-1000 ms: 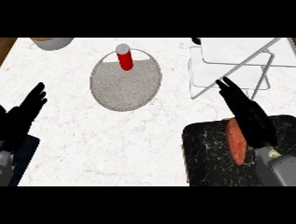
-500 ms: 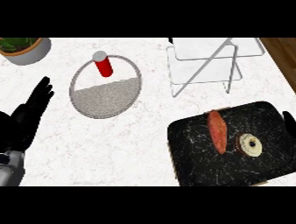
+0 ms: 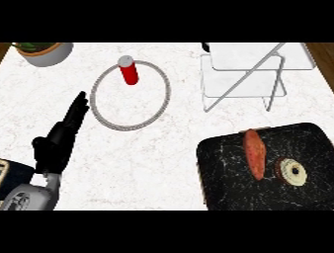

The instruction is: Pick the cupcake from the tray and place it in the tiered shelf

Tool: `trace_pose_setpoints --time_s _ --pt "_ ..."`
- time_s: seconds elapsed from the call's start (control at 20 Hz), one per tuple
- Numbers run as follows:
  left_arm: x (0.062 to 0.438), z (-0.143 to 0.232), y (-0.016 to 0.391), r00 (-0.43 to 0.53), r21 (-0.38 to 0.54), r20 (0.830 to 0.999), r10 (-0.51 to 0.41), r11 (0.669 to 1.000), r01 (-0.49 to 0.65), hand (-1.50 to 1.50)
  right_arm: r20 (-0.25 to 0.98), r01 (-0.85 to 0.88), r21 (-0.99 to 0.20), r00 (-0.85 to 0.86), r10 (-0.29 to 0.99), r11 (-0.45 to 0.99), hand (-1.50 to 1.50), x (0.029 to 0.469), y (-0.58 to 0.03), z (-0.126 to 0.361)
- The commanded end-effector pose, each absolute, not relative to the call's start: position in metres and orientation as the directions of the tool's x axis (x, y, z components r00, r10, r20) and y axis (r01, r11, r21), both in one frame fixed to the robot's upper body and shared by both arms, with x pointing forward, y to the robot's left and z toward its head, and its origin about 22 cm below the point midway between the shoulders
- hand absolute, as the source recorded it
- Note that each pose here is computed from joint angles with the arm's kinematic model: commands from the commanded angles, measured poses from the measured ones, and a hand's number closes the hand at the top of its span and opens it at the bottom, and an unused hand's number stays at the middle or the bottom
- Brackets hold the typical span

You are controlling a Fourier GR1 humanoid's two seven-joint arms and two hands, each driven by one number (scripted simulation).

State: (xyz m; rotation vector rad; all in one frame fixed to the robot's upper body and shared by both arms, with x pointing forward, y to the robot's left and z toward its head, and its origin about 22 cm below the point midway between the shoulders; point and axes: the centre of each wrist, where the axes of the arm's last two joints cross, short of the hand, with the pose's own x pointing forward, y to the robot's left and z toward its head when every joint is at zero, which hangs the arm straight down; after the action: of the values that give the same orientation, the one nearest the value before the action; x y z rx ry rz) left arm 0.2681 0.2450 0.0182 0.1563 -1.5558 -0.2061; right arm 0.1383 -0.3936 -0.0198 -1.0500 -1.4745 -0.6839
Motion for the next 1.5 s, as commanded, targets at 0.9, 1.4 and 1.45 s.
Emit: trace_pose_setpoints --time_s 0.9,1.4,1.45 --pt "0.291 0.022 0.221 -0.047 0.243 0.970 -0.240 0.967 0.076 0.00 0.636 0.244 -0.724 0.598 0.487 0.645 -1.50 0.107 -0.354 0.125" --pt "0.287 0.032 0.222 -0.030 0.240 0.971 -0.238 0.966 0.092 0.00 0.526 0.177 -0.786 0.694 0.491 0.592 -1.50 0.132 -0.303 0.152" --pt "0.281 0.013 0.225 -0.028 0.247 0.969 -0.246 0.964 0.097 0.00 0.537 0.196 -0.783 0.693 0.481 0.590 -1.50 0.137 -0.300 0.161"
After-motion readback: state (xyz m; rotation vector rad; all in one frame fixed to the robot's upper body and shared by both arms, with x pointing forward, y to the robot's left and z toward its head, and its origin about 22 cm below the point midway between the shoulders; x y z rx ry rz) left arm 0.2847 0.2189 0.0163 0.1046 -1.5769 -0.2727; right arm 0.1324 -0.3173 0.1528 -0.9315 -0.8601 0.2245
